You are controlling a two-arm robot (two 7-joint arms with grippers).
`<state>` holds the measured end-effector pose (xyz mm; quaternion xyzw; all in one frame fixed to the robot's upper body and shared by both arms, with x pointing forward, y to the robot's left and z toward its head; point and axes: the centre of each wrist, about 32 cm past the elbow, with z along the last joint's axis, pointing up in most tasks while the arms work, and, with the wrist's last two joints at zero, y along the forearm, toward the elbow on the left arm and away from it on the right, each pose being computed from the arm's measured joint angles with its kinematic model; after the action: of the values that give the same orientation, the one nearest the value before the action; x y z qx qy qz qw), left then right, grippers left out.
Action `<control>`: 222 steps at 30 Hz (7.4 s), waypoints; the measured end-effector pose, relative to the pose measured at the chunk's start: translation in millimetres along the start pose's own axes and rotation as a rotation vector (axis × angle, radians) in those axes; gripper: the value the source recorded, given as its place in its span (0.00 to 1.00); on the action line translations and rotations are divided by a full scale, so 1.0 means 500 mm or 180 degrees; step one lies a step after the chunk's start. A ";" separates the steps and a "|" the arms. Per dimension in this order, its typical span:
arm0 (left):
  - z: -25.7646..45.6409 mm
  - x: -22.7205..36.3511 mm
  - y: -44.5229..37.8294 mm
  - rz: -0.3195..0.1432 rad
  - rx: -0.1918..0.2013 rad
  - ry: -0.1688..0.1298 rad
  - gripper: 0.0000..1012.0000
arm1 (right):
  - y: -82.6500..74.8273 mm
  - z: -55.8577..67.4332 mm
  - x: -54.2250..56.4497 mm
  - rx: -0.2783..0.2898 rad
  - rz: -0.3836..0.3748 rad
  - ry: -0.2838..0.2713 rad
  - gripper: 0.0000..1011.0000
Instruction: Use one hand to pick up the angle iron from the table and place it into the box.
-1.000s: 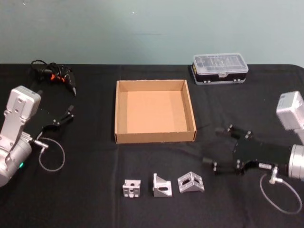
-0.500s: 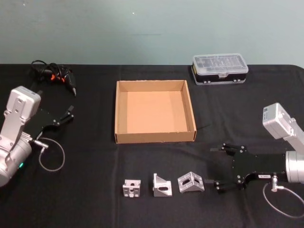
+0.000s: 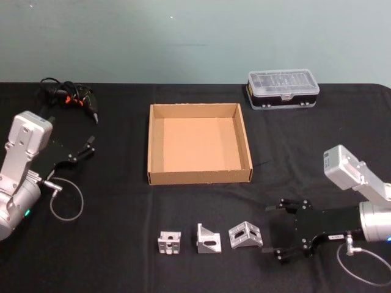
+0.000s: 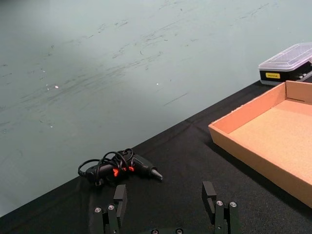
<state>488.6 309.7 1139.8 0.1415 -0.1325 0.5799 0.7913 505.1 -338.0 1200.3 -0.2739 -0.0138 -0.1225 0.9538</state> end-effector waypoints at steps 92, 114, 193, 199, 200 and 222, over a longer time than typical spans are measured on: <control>0.000 0.000 0.000 0.0000 0.0000 0.0000 1.00 | 0.089 0.011 0.043 -0.0078 0.0217 -0.0125 0.45; 0.000 0.000 0.000 0.0000 0.0000 0.0000 1.00 | 0.042 0.085 -0.027 0.0144 -0.1188 -0.0110 0.45; 0.000 0.000 0.000 0.0000 0.0000 0.0000 1.00 | 0.185 0.097 0.060 0.0317 -0.1710 0.0400 0.99; 0.000 0.000 0.000 0.0000 0.0000 0.0000 1.00 | 0.156 0.103 0.048 0.0489 -0.1690 0.0338 0.99; 0.000 0.000 0.000 0.0000 0.0000 0.0000 1.00 | 0.152 0.104 0.046 0.0510 -0.1685 0.0328 0.99; 0.000 0.000 0.000 0.0000 0.0000 0.0000 1.00 | 0.018 0.098 -0.024 0.0747 -0.1013 -0.0079 0.99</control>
<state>488.6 309.7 1139.8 0.1415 -0.1324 0.5799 0.7913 497.7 -302.1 1235.9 -0.1567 -0.0828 -0.2659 0.9476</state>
